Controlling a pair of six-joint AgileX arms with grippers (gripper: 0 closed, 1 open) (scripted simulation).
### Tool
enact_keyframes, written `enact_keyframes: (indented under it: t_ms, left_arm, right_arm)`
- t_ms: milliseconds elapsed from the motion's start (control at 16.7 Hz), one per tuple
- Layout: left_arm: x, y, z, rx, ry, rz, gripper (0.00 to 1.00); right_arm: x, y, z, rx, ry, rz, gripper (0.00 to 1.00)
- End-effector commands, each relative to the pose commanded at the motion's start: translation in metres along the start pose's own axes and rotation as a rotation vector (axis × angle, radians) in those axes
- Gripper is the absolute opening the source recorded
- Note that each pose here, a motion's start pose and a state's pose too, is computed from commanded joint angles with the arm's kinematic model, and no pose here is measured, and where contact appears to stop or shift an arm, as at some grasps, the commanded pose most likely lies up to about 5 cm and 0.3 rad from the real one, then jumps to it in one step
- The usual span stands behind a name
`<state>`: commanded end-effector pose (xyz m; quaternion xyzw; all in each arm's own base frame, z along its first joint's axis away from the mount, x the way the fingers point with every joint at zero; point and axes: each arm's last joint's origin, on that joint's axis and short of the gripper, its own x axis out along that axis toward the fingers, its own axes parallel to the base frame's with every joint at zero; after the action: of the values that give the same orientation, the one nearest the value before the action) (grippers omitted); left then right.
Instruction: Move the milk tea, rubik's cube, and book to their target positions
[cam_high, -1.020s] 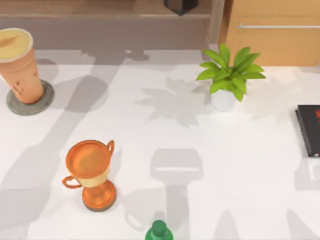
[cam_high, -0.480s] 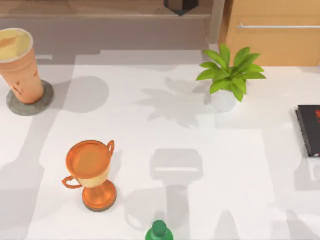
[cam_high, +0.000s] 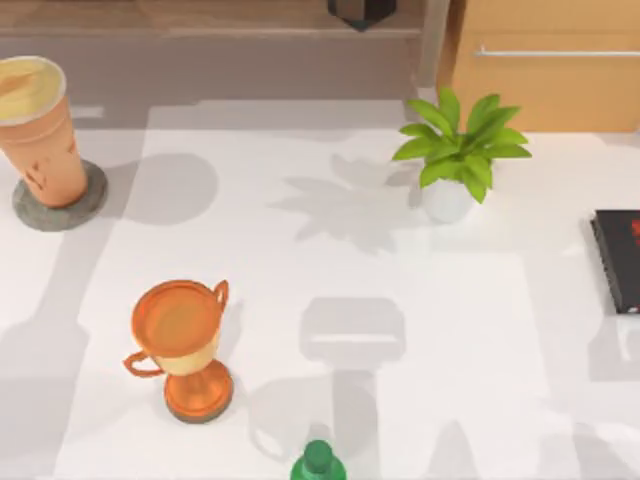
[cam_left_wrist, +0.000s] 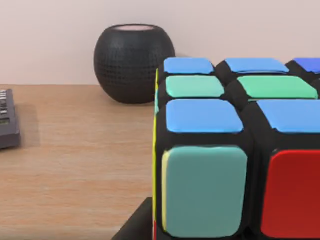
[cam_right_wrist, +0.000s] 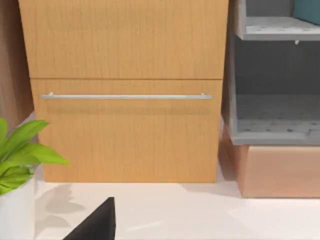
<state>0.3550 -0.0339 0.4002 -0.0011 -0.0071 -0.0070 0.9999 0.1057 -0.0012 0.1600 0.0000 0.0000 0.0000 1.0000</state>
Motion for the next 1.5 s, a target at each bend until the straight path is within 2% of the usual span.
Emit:
enact_keyframes:
  t_ms: [360,720,1020,1500]
  left_arm:
    - [0.041,0.001,0.015,-0.007,-0.045,0.000,0.00]
    - [0.089,0.002,0.000,-0.001,-0.009,0.003,0.00]
    - [0.095,0.002,-0.006,0.001,0.012,0.003,0.00]
    - [0.095,0.002,-0.006,0.001,0.012,0.003,0.60]
  right_arm:
    - [0.000,0.000,0.000,0.000,0.000,0.000,1.00]
    - [0.000,0.000,0.000,0.000,0.000,0.000,1.00]
    - [0.000,0.000,0.000,0.000,0.000,0.000,1.00]
    - [0.000,0.000,0.000,0.000,0.000,0.000,1.00]
